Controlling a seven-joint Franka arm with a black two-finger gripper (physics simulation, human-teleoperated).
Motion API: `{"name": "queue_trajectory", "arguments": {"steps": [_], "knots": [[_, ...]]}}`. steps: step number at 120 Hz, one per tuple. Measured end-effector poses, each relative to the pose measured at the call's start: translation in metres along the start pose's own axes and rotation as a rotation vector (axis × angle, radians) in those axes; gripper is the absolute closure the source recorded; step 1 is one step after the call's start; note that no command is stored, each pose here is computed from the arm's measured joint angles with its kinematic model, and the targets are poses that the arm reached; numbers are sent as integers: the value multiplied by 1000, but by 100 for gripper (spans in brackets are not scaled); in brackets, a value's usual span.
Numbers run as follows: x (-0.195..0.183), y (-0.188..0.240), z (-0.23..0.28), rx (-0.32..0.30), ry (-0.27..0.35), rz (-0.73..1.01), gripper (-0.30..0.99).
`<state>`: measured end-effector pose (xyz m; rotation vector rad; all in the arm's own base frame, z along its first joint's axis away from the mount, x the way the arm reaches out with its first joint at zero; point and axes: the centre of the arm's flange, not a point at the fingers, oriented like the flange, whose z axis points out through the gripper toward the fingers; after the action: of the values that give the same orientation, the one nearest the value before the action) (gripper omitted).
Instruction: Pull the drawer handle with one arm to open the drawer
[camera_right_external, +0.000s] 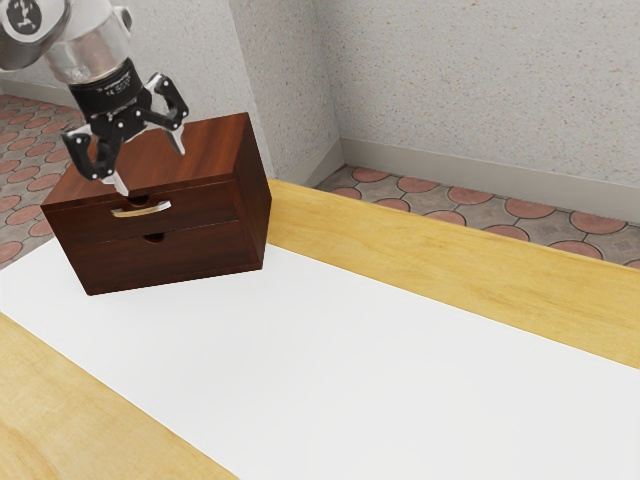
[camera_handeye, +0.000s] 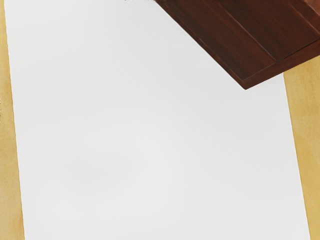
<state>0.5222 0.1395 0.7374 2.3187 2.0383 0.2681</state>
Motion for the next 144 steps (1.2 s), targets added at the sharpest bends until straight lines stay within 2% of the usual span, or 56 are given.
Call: {"name": "queue_trajectory", "arguments": {"steps": [31,60,95,144], "knots": [[24,-6,55,-26,38,-181,0],[46,-4,88,-98,66,-299,0],[87,-18,94,-153,99,-437,0],[96,-9,117,-182,104,-497,0]]}}
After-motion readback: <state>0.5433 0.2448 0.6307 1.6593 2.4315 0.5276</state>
